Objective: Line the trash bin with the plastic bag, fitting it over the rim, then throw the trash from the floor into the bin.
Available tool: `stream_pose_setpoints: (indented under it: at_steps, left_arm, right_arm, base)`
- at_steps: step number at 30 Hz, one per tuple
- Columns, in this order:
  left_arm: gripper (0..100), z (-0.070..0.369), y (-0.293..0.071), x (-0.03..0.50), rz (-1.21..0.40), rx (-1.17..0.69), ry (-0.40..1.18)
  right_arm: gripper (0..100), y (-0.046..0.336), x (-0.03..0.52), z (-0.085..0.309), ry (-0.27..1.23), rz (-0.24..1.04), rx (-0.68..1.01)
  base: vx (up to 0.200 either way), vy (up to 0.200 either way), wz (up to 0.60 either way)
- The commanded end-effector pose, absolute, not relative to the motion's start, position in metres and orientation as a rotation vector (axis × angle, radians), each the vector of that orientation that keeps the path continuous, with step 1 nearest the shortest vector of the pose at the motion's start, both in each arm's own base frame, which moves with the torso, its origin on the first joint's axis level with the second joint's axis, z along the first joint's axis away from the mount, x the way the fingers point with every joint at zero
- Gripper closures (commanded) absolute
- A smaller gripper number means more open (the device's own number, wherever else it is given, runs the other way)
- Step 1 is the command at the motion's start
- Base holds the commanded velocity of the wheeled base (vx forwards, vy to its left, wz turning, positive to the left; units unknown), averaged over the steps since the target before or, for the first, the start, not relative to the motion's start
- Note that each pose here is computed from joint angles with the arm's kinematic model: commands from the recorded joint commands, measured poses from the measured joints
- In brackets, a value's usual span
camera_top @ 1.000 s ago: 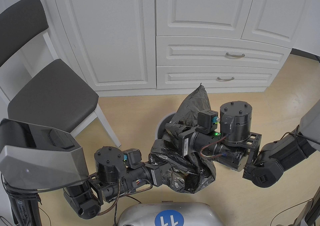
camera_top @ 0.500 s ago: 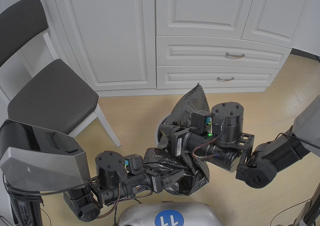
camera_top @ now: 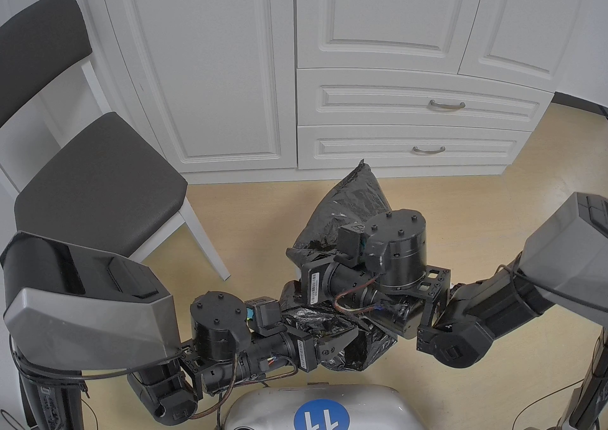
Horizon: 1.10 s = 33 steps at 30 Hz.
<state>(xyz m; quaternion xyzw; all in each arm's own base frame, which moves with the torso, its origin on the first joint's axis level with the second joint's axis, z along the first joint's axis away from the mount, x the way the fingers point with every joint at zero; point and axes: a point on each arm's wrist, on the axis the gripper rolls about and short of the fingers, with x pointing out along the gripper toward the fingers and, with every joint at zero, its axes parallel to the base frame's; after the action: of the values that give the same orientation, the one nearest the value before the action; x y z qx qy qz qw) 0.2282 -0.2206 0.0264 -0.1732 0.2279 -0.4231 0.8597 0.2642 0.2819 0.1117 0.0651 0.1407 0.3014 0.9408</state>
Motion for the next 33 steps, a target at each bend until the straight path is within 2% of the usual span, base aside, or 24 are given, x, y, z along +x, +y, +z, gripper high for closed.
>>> stream_pose_setpoints:
  at_steps: [1,12,16,22,33]
  left_arm:
    - [0,0.026,-0.223,0.228,-0.893,-0.365,0.478]
    - [0,0.023,-0.239,0.234,-0.851,-0.432,0.467]
    - [0,0.017,-0.249,0.24,-0.78,-0.438,0.431]
    - [0,0.016,-0.253,0.239,-0.753,-0.448,0.425]
    - [0,0.016,-0.255,0.238,-0.724,-0.466,0.422]
  right_arm:
    - [100,0.292,0.266,0.098,0.313,0.613,0.128]
    - [100,0.313,0.265,0.102,0.296,0.579,0.206]
    - [100,0.32,0.27,0.107,0.316,0.519,0.231]
    - [100,0.326,0.274,0.115,0.353,0.463,0.275]
    - [100,0.326,0.275,0.115,0.354,0.456,0.278]
  base:
    - [0.0,0.0,0.0]
    - [0.0,0.0,0.0]
    - [0.0,0.0,0.0]
    - [0.0,0.0,0.0]
    - [0.0,0.0,0.0]
